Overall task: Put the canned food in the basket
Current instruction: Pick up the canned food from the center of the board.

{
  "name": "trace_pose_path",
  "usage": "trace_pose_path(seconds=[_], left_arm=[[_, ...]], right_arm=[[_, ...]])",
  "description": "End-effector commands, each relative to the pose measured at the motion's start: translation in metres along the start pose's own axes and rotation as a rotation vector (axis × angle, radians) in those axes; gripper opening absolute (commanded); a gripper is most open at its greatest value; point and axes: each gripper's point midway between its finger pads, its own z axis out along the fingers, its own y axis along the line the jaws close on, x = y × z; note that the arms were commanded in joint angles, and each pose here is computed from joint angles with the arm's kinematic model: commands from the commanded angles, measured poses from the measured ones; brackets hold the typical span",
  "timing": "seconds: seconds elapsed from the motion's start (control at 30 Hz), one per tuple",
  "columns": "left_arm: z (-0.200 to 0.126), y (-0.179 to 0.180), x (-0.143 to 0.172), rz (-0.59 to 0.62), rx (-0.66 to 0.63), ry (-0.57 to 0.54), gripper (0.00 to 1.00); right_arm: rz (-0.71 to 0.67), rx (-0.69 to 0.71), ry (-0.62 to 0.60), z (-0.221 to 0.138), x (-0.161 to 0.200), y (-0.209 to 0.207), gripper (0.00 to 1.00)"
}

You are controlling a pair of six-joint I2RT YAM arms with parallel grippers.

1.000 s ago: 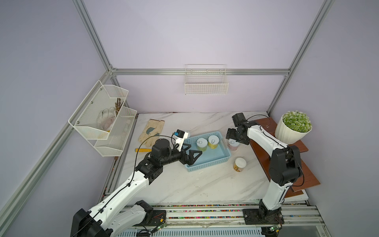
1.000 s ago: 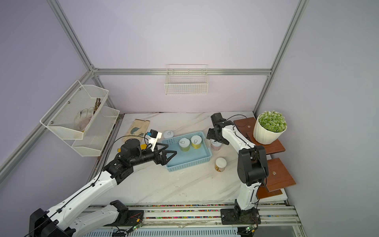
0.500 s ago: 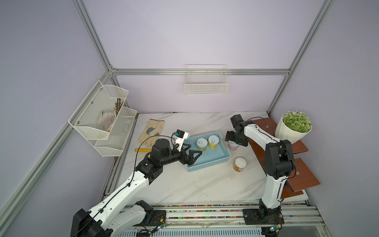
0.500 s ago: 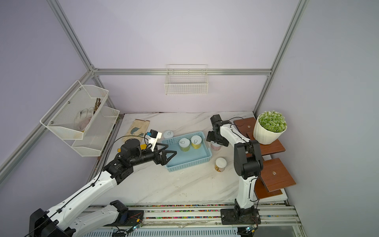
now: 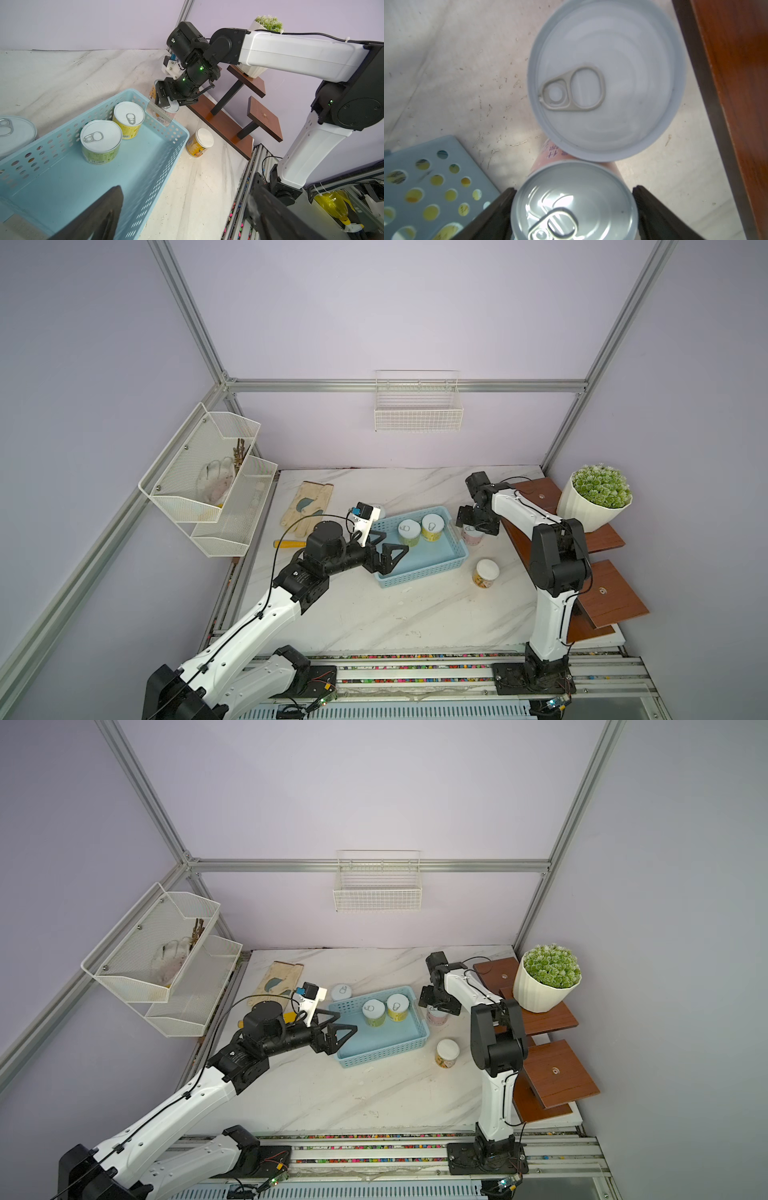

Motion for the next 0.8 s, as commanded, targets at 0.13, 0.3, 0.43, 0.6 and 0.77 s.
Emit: trace_pose_path(seconds=[0.13, 0.3, 0.43, 0.6, 0.77], left_arm=[[-0.003, 0.003, 0.001, -0.005, -0.016, -0.010, 1.00], [-0.004, 0.004, 0.001, -0.003, -0.021, -0.012, 1.00], [-0.004, 0.004, 0.001, -0.002, -0.025, -0.011, 1.00], [-0.005, 0.005, 0.002, -0.004, -0.030, -0.011, 1.00], [-0.006, 0.010, 0.000, -0.009, -0.057, -0.021, 1.00]], right_arm=[[-0.003, -0.001, 0.014, 0.002, -0.002, -0.003, 0.87], [0.001, -0.001, 0.012, 0.000, -0.002, -0.004, 0.83], [0.004, 0.000, 0.007, -0.004, -0.003, -0.005, 0.78], [0.009, 0.001, -0.022, -0.019, -0.007, -0.008, 0.75], [0.018, 0.007, -0.083, -0.049, -0.015, -0.013, 0.73]])
